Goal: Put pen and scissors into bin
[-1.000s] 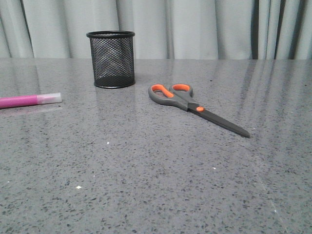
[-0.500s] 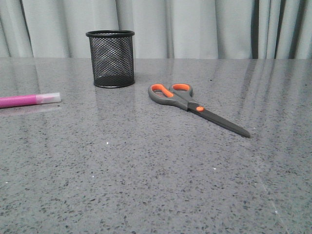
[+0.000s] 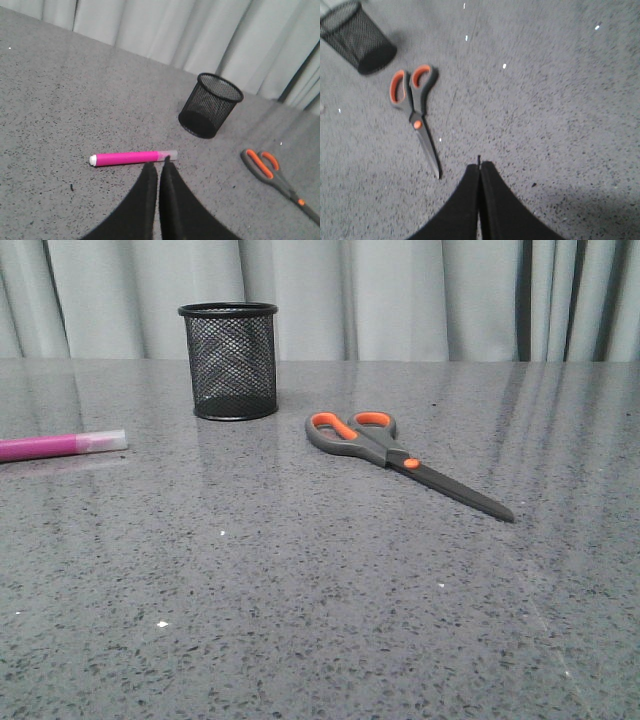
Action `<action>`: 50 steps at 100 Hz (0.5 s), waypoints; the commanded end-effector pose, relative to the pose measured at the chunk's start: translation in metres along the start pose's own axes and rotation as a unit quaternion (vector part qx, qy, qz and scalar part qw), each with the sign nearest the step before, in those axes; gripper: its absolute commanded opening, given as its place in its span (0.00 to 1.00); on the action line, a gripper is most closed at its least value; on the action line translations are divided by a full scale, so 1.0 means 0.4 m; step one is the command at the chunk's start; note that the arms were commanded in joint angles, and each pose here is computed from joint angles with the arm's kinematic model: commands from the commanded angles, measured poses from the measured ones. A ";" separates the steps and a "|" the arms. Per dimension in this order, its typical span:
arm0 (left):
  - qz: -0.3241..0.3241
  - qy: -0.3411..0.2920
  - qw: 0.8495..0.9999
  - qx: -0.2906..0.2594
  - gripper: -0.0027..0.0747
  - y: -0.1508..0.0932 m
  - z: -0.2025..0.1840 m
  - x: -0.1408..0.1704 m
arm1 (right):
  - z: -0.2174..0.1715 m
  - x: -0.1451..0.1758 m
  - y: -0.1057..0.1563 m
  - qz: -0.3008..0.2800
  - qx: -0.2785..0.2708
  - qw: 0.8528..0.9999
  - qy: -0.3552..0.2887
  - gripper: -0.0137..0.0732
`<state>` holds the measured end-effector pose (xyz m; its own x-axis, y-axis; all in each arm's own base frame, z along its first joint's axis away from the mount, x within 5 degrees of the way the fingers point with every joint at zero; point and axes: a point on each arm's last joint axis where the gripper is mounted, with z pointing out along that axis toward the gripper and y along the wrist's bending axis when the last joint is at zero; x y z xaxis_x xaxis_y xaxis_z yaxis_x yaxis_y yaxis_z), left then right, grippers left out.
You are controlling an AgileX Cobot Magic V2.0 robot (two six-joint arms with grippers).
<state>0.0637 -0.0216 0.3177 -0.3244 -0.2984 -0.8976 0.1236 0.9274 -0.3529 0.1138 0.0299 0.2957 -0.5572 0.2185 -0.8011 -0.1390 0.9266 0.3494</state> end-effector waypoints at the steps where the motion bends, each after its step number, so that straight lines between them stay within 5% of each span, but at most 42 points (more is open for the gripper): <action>1: 0.036 0.014 0.999 0.008 0.01 -0.022 0.010 -0.066 | 0.011 -0.061 0.013 -0.022 -0.001 1.000 0.005 0.10; 32: 0.053 0.097 0.994 0.021 0.01 -0.045 0.055 -0.134 | 0.024 -0.106 0.026 -0.046 -0.007 0.999 0.020 0.11; 50: 0.088 0.129 0.987 0.043 0.04 -0.052 0.079 -0.144 | 0.024 -0.102 0.027 -0.052 -0.009 0.998 0.027 0.35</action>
<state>0.1023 -0.0277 0.3544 -0.5621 -0.0633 -0.8247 0.2316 0.9451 -0.2304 0.1396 0.0344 0.3143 -0.6369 0.0969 -0.7649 -0.2021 0.9364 0.2868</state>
